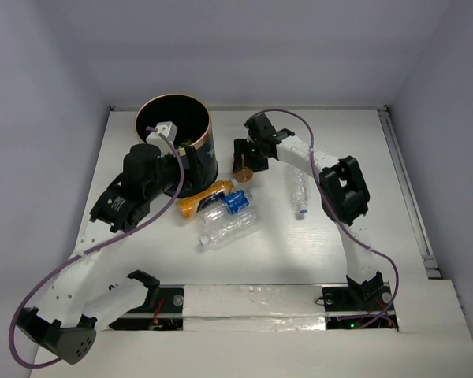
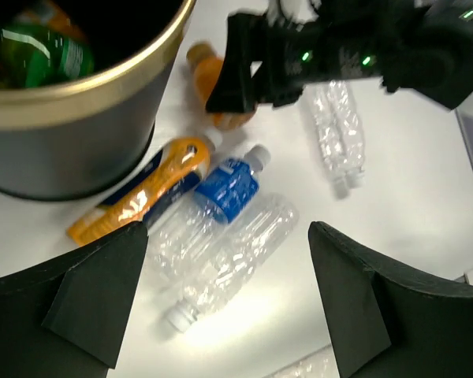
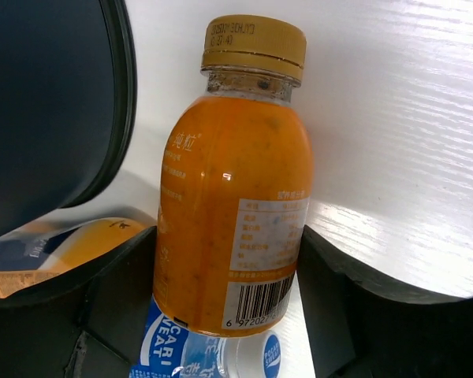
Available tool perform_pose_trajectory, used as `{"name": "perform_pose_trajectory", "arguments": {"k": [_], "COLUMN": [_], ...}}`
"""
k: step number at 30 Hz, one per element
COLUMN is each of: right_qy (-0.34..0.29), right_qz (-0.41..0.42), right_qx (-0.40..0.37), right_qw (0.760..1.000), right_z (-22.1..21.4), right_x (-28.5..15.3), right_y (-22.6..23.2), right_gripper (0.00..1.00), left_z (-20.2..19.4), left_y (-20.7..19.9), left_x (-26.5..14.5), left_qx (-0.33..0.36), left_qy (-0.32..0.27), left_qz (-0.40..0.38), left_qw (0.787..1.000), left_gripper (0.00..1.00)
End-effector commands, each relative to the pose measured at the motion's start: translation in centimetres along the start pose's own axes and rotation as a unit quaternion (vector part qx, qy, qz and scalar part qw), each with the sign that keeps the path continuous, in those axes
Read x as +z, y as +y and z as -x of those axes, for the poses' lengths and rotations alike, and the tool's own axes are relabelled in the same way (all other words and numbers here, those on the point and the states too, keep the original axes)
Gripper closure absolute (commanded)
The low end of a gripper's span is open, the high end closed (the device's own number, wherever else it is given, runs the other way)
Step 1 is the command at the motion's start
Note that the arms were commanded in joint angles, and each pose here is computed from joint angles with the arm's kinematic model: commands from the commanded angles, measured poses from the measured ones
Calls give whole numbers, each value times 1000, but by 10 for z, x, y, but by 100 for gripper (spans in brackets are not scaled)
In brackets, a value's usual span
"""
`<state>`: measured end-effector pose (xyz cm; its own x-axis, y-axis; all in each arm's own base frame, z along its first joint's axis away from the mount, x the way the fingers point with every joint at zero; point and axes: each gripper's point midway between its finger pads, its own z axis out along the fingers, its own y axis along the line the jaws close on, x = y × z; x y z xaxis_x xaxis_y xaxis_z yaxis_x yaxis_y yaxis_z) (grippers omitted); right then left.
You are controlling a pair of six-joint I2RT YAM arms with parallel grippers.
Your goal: Put the plastic bottles in the bin
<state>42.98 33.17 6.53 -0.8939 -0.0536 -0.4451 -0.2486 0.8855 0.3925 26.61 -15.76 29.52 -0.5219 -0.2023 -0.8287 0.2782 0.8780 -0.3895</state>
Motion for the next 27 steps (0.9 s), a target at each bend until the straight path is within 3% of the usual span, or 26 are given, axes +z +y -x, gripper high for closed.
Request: {"name": "perform_pose_trajectory", "arguments": {"k": [1,7,16,18,19,20,24,27], "right_qy": [-96,-174,-261,-255,-242,-259,-230,-239], "right_qz": [20,60,216,231,231,257,319,375], "right_qx": [-5,-10,-23,-22,-15,-21,19,40], "right_qw": [995,983,941,939,942,931,919,895], "right_z": [49,79,128,132,136,144,142,148], "right_x": [-54,-131,-251,-254,-234,-253,-241,-243], "right_y": [24,56,166,183,185,204,240,266], "right_gripper": [37,41,42,42,41,41,40,36], "left_z": [-7,-39,-92,-104,-106,-110,-119,-131], "left_y": [4,13,27,28,28,28,28,28], "left_x": [-11,-2,11,15,18,19,23,27], "left_qx": [-21,-33,-71,-79,-80,-82,-81,-79], "left_qy": [-2,42,98,115,115,122,134,152], "left_qz": [9,16,24,22,18,16,11,3], "left_qw": [1000,998,992,990,990,989,988,985], "left_gripper": [20,21,24,24,24,24,24,23]}}
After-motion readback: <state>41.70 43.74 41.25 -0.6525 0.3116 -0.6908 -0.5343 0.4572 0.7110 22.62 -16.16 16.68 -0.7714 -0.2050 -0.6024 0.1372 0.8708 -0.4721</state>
